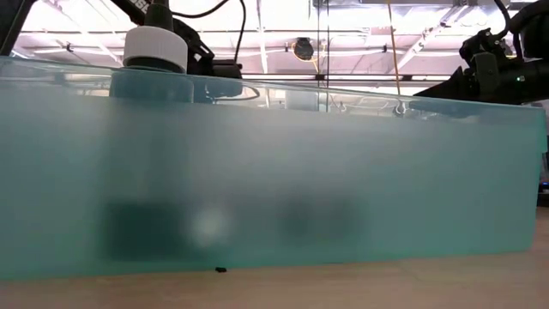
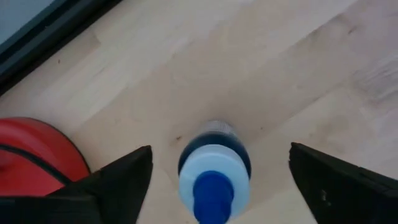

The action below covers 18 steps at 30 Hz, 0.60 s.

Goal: Pick & Place food coloring
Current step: Put the large blue food coloring bottle into the blue bin

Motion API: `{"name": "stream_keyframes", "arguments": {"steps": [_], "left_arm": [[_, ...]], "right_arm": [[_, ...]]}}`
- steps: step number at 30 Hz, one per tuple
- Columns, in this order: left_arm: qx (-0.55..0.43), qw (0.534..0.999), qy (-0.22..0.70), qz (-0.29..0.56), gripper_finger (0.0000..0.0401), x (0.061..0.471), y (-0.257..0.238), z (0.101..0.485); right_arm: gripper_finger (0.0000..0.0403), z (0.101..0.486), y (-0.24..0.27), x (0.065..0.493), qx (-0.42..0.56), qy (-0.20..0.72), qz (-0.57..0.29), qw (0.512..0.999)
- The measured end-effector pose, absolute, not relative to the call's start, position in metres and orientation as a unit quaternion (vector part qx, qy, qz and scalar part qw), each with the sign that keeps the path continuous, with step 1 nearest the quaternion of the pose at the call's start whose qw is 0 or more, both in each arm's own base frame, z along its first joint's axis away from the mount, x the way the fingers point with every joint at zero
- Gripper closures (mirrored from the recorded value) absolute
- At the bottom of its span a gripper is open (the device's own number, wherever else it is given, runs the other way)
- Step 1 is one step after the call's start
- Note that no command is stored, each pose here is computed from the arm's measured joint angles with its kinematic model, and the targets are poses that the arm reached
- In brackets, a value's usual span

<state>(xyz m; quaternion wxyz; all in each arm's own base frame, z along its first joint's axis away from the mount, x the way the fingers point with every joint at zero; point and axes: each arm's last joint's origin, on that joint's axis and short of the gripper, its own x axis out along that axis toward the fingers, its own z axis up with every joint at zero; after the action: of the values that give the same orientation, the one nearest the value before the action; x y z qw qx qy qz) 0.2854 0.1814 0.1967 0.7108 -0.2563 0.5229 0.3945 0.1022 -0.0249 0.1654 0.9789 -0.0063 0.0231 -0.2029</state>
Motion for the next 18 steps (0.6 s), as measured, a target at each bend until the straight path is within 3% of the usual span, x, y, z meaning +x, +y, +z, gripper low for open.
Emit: {"name": "stream_keyframes", "arguments": {"steps": [12, 14, 18], "left_arm": [[-0.297, 0.696, 0.506, 0.414, 0.0226, 0.2831, 0.184, 0.1966], [-0.296, 0.695, 0.507, 0.414, 0.0248, 0.2831, 0.1838, 0.1966], [-0.283, 0.7, 0.518, 0.402, 0.0252, 0.2827, 0.1835, 0.1966]], "right_arm": [[0.0261, 0.1654, -0.0249, 0.1021, -0.006, 0.023, -0.203, 0.979], [0.0261, 0.1654, -0.0249, 0.1021, -0.006, 0.023, -0.203, 0.979], [0.0261, 0.1654, -0.0249, 0.1021, -0.006, 0.023, -0.203, 0.979]]}}
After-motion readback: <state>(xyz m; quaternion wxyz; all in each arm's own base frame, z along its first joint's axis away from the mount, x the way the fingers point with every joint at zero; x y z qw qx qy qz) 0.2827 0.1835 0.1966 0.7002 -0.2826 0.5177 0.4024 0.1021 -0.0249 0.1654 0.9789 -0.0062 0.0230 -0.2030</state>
